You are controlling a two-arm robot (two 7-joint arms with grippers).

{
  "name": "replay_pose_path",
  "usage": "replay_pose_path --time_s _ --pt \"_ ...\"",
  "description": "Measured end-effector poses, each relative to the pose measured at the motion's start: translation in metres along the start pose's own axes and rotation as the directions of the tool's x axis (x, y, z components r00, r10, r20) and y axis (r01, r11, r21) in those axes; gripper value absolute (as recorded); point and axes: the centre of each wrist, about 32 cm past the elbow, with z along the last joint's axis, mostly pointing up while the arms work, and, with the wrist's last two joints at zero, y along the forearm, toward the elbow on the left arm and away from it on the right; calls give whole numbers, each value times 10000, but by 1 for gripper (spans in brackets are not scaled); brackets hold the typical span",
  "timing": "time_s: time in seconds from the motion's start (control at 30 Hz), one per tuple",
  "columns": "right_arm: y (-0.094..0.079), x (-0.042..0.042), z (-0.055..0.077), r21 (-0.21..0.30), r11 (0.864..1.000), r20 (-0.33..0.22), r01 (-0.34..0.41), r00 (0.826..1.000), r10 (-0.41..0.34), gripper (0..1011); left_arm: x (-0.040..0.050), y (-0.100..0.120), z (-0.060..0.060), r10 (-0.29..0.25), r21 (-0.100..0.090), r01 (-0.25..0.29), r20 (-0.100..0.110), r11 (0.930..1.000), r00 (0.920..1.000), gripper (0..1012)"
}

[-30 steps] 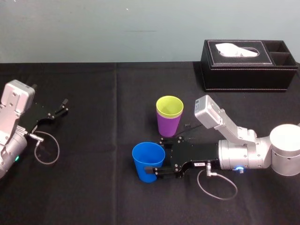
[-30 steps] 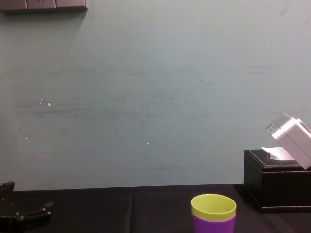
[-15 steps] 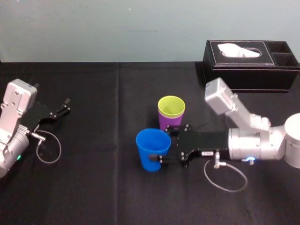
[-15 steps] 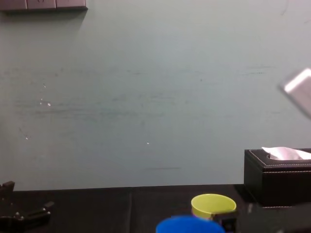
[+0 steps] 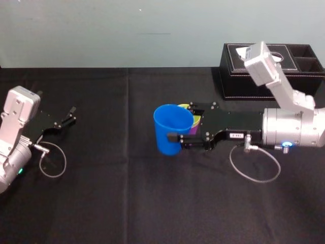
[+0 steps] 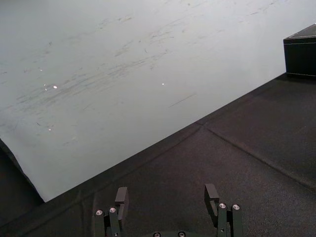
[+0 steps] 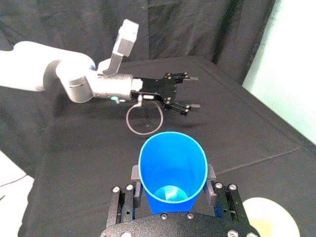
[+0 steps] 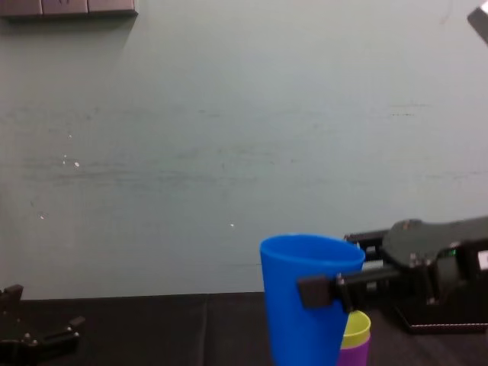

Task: Stack the three plastic cups sequentially using one hand.

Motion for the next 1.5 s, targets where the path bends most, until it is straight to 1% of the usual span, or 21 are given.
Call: replay_pose_path --time_s 0.1,0.17,0.27,0.4,0.57,0.7,0.8,0.93,1.0,1.2,1.5 --pt "-32 39 71 -19 9998 59 198 9998 -198 722 0 0 0 0 0 0 0 10000 10000 1011" --pt "-45 55 95 -55 9996 87 293 9995 -293 722 0 0 0 0 0 0 0 10000 10000 1011" --pt "-63 80 123 -103 9989 118 448 9989 -447 721 0 0 0 0 0 0 0 10000 10000 1011" --pt "-100 142 135 -179 9970 105 758 9971 -756 721 0 0 0 0 0 0 0 10000 10000 1011" --pt "-129 222 125 -285 9940 44 1060 9944 -1059 722 0 0 0 0 0 0 0 10000 10000 1011" --pt "-130 269 105 -371 9918 4 1220 9925 -1220 721 0 0 0 0 0 0 0 10000 10000 1011" --pt "-119 324 68 -502 9895 -68 1354 9907 -1359 721 0 0 0 -1 0 1 0 10000 10000 1011" --pt "-105 365 32 -582 9879 -154 1437 9893 -1448 722 0 0 0 0 -1 0 0 10000 10000 1011" --pt "-93 400 1 -629 9866 -219 1506 9881 -1522 721 0 0 0 0 0 0 0 10000 10000 1011" --pt "-76 463 -24 -626 9855 -278 1578 9868 -1597 721 0 0 0 -1 -1 1 0 10000 10000 1011" --pt "-56 530 -64 -645 9844 -345 1639 9855 -1664 722 0 0 0 -1 0 1 -1 10000 10000 1011"
